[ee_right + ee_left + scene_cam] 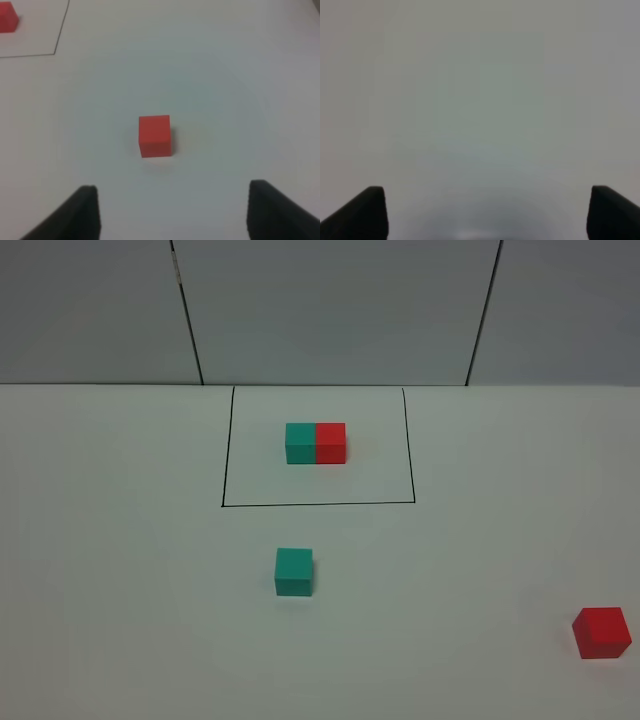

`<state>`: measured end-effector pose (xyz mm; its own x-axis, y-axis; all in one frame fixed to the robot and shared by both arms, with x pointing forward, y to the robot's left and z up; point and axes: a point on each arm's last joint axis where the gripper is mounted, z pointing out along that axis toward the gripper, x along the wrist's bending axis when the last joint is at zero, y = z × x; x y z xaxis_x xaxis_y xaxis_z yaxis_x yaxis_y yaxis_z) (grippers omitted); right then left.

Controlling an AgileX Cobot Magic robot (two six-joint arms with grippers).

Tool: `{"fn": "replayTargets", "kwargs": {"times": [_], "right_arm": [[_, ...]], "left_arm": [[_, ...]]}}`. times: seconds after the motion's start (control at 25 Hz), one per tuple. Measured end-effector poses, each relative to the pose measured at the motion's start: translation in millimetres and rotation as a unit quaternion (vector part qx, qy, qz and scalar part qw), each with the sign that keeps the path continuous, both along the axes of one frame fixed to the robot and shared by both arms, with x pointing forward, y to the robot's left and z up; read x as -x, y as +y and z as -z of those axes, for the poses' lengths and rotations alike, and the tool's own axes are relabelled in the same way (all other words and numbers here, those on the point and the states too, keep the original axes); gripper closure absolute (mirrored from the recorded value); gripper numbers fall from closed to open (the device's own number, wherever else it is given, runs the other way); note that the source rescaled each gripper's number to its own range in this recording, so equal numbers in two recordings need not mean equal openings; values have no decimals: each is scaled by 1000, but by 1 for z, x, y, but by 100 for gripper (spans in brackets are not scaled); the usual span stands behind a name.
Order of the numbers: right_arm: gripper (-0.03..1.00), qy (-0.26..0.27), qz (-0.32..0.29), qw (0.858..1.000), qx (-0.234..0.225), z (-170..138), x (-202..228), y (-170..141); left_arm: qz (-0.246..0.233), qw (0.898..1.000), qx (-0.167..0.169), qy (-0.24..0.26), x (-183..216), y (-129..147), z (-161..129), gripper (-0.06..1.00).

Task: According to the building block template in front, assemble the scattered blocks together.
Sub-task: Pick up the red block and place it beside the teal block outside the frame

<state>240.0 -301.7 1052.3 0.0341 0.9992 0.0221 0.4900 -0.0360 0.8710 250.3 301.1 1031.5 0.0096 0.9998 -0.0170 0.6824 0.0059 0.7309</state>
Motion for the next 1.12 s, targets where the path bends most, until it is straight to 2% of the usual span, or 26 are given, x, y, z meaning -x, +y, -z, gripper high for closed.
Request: {"fn": "replayTargets", "kwargs": {"times": [0.56, 1.12], "right_arm": [[39, 0, 0, 1000, 0, 0, 0, 0], [39, 0, 0, 1000, 0, 0, 0, 0]], "left_arm": [[-8, 998, 3, -62, 17, 1, 0, 5], [-12, 998, 8, -64, 18, 1, 0, 5]]}}
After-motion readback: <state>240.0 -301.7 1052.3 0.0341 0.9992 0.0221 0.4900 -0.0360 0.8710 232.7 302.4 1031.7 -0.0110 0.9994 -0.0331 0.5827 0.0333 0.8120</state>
